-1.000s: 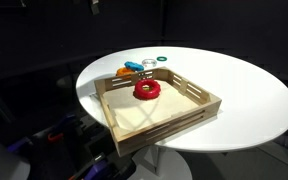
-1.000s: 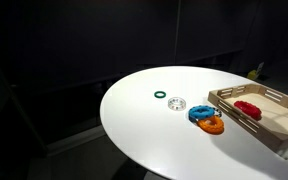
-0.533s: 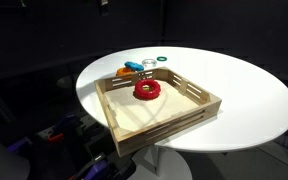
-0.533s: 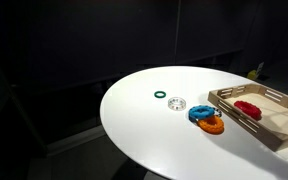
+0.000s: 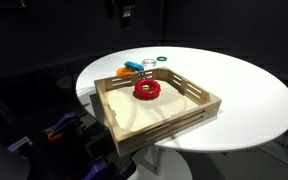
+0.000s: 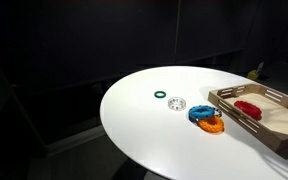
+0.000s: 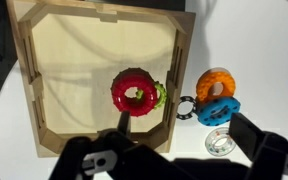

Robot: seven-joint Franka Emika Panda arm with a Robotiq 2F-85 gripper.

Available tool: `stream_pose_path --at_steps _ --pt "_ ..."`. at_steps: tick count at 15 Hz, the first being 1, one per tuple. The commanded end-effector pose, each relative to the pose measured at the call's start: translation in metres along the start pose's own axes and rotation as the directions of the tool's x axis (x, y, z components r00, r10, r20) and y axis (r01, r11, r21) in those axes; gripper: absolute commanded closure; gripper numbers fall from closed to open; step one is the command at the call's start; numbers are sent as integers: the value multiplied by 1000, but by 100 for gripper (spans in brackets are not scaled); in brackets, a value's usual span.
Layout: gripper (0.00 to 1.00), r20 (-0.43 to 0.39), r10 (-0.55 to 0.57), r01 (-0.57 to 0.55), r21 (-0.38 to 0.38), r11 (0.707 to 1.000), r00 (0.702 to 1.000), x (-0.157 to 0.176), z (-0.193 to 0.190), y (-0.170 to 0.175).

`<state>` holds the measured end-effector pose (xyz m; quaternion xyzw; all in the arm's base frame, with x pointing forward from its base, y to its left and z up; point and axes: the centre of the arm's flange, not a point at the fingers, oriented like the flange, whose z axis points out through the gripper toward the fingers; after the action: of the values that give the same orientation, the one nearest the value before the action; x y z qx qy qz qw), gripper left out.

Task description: Move the red ring to the right in the wooden tray, remove the light green ring from the wooden tray and put it on the table

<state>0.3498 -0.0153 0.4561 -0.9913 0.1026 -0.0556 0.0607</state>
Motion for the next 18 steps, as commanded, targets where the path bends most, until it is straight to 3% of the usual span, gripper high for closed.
stream_pose_path --at_steps 1,6,11,18 --pt "0 6 78 -78 -41 996 997 23 13 24" --pt "0 -49 139 -144 -110 984 989 35 50 45" --pt "0 -6 190 -189 -139 972 982 40 83 55" --pt "0 19 169 -165 -126 978 985 34 86 53"
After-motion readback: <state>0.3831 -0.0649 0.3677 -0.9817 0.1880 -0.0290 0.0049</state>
